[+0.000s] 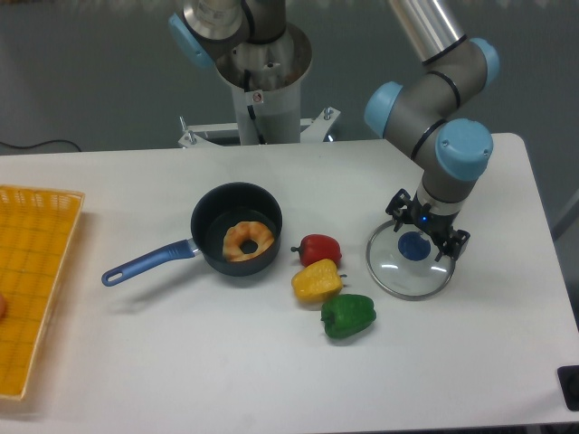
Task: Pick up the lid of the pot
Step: 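Lower the open gripper down around the blue lid knob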
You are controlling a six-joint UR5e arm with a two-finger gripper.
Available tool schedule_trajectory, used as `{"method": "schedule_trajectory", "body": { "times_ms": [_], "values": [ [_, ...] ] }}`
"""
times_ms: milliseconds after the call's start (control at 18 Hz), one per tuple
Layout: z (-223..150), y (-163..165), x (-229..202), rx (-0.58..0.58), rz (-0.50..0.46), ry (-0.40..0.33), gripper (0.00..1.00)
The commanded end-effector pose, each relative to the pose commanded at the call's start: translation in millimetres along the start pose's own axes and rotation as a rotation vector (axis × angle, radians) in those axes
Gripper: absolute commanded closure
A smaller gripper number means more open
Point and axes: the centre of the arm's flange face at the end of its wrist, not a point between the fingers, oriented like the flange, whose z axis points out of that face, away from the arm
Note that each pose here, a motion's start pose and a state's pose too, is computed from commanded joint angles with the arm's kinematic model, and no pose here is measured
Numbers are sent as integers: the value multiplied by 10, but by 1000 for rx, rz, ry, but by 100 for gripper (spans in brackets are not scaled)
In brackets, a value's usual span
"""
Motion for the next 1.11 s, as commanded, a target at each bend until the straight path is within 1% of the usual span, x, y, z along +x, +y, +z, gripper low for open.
{"method": "schedule_trajectory", "body": {
  "times_ms": [722, 1111],
  "values": [
    [98, -19, -29, 0, 2, -4, 0],
    [171, -26, -34, -1, 15, 6, 0]
  ]
}}
